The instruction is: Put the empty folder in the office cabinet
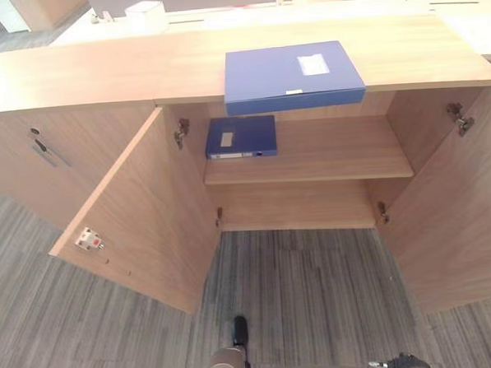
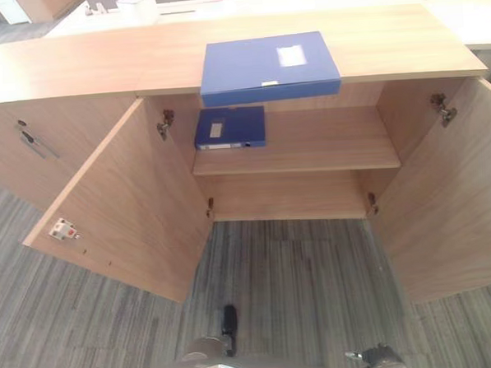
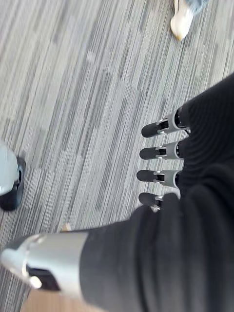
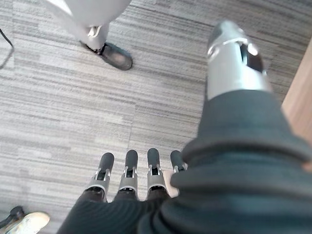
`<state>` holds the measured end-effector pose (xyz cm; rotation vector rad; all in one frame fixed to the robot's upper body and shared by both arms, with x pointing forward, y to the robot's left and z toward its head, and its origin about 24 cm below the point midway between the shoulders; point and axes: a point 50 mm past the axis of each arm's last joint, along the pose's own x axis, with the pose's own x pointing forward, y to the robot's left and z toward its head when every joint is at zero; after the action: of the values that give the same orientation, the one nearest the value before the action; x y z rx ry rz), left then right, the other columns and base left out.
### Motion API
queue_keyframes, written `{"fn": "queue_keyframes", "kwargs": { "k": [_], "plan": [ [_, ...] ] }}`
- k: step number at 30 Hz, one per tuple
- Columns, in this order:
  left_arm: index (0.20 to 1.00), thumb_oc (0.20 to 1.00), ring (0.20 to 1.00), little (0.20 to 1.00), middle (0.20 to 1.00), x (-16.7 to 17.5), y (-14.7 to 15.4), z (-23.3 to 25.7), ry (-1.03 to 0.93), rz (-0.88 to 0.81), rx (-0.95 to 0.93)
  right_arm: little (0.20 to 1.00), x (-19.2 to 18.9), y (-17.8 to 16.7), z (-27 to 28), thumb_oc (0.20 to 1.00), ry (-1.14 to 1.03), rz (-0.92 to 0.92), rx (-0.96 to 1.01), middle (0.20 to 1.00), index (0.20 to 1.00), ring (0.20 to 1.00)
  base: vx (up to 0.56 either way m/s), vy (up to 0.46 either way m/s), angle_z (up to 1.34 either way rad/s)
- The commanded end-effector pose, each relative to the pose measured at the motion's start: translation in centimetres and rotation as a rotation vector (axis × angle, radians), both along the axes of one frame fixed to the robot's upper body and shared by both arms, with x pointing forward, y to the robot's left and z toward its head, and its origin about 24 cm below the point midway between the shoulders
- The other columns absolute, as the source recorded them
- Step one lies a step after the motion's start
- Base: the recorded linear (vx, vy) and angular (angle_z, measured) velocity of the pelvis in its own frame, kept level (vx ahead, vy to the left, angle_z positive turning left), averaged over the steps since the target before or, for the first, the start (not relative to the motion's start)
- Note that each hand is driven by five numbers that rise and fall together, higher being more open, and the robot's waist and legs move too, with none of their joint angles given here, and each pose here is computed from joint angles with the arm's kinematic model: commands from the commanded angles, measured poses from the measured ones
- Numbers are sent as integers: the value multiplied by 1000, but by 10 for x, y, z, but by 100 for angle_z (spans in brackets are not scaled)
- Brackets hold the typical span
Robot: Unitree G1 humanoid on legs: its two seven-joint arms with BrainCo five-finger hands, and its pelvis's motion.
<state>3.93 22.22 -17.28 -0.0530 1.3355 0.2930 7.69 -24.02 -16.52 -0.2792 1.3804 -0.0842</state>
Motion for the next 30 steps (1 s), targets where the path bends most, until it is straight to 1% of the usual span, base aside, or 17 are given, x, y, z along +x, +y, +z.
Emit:
{"fn": "queue_keyframes", "kwargs": {
  "k": [1,8,13,15,19,21,24,27,30],
  "plan": [
    [1000,1000,1000,1000,1000,2,-2,-1,14,-23,12,1000,9,-22,8,1000,-19,9,-72,1000,1000,1000,81,141,-3],
    [1000,1000,1000,1000,1000,5,2,0,9,-43,22,1000,6,-11,4,1000,-12,22,-32,1000,1000,1000,117,233,-5],
    [1000,1000,1000,1000,1000,2,5,0,30,-59,24,1000,14,-9,6,1000,-55,-1,-20,1000,1000,1000,79,234,-2],
    [1000,1000,1000,1000,1000,1,6,1,30,-45,30,1000,20,-10,7,1000,-85,-40,-20,1000,1000,1000,127,-9,-7],
    [1000,1000,1000,1000,1000,5,10,2,17,-42,42,1000,23,-10,8,1000,-89,-36,-24,1000,1000,1000,163,-93,-10],
    [1000,1000,1000,1000,1000,8,14,3,17,-64,53,1000,14,-9,5,1000,-59,-25,-25,1000,1000,1000,233,-89,17],
    [1000,1000,1000,1000,1000,7,14,3,14,-47,56,1000,2,-9,3,1000,-23,-17,-23,1000,1000,1000,191,-162,62],
    [1000,1000,1000,1000,1000,6,13,3,17,-42,52,1000,-1,-9,2,1000,-15,-2,-25,1000,1000,1000,181,-206,82],
    [1000,1000,1000,1000,1000,4,10,2,23,-44,48,1000,6,-9,4,1000,-38,15,-31,1000,1000,1000,139,-161,11]
  ]
}}
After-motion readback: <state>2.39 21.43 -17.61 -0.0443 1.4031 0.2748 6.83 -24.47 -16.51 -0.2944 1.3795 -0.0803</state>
